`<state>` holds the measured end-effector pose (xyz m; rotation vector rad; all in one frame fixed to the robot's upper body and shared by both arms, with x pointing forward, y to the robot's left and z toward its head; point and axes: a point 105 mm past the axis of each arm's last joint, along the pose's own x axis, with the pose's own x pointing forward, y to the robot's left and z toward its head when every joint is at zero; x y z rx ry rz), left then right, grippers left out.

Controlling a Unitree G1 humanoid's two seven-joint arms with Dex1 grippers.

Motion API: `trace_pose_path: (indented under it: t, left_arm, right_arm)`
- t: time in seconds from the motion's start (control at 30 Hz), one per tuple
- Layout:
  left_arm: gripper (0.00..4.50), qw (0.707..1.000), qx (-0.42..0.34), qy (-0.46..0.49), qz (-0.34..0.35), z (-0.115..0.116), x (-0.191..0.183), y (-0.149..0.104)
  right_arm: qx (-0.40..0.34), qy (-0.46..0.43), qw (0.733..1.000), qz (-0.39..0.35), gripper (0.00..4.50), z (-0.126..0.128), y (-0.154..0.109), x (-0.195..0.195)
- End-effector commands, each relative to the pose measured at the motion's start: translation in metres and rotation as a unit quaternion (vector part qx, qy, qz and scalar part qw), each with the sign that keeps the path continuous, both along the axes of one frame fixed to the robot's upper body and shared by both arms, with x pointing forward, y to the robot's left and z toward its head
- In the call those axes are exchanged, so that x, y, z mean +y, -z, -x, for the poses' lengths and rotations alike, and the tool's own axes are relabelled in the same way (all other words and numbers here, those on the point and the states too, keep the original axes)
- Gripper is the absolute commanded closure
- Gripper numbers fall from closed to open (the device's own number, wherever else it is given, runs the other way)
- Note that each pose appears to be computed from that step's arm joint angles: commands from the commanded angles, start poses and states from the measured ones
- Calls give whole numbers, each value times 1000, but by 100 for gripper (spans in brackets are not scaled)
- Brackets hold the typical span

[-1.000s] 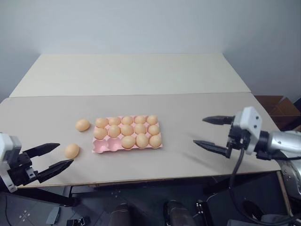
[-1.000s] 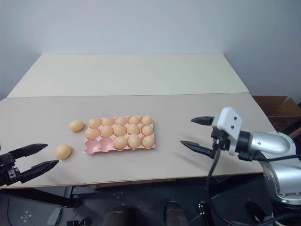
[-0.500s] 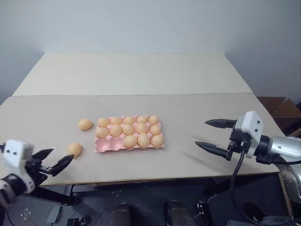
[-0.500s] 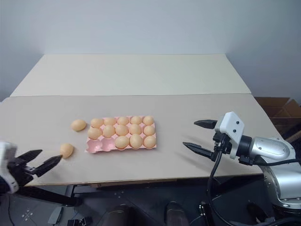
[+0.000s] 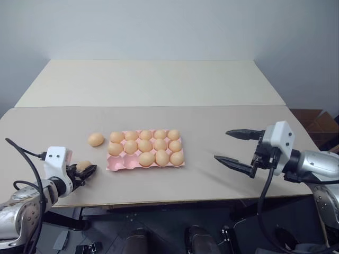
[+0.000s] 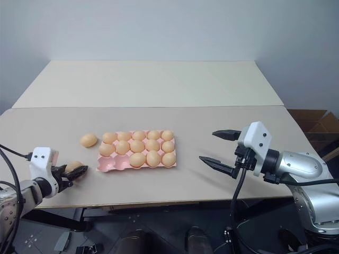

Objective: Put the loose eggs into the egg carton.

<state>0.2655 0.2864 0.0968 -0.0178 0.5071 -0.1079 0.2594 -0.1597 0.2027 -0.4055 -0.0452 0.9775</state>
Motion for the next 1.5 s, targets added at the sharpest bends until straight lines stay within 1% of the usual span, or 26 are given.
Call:
trace_pose_path:
  t: [0.03,0.13,0.17,0.23,0.3,0.43,0.6,0.67,0.7,0.77,0.87,0.9,0.97,1.03,1.17,1.27,1.33,1.37,1.43,1.5]
  left_arm:
    - [277,999,-30,14,-27,-5,3,-17]
    - [277,994,-80,65,-41,-4,-3,-43]
    - [277,989,-95,106,-37,-3,-14,-52]
    - [277,980,-105,170,-27,0,-34,-60]
    - [277,968,-110,226,-13,-2,-56,-61]
    - [277,945,-115,305,-13,-11,-91,-56]
    - [277,933,-103,346,-10,-22,-110,-50]
    - [209,931,-94,352,-4,-23,-114,-46]
    - [184,932,-88,351,-3,-24,-114,-44]
    - [114,934,-86,348,-8,-24,-112,-44]
    - [14,935,-101,339,-13,-23,-105,-53]
    - [3,935,-107,338,-15,-21,-102,-58]
    - [3,935,-120,333,-22,-19,-97,-65]
    - [3,938,-142,316,-21,-15,-83,-77]
    - [3,947,-175,269,-24,0,-47,-94]
    - [3,954,-176,238,-35,17,-20,-91]
    - [3,958,-172,227,-24,33,-4,-85]
    - [3,960,-164,227,-30,40,3,-80]
    - [3,959,-154,235,-40,52,10,-75]
    - [3,958,-153,240,-30,59,10,-74]
  right_arm:
    - [-25,4,1000,-9,0,3,-13,3]
    - [-25,7,1000,-12,0,4,-13,4]
    - [-25,9,1000,-11,0,4,-12,5]
    - [-24,11,1000,-10,0,3,-11,5]
    - [-25,14,1000,-7,0,2,-10,6]
    - [-26,16,1000,-5,0,0,-9,8]
    - [-25,20,999,-1,0,0,-8,8]
    - [-23,23,999,0,0,0,-7,8]
    - [-23,25,999,1,0,1,-6,8]
    - [-21,27,999,-2,0,1,-7,8]
    - [-24,28,999,-7,0,0,-9,8]
    - [-25,29,999,-7,0,0,-10,8]
    - [-26,28,999,-9,0,-1,-10,9]
    - [-26,24,999,-11,0,-1,-10,11]
    - [-26,11,999,-14,0,-1,-10,12]
    - [-25,4,1000,-14,0,-1,-10,12]
    - [-23,1,1000,-15,0,-1,-9,11]
    - [-22,1,1000,-15,0,-2,-8,10]
    - [-18,2,1000,-12,0,-3,-7,8]
    - [-15,1,1000,-11,0,-4,-5,6]
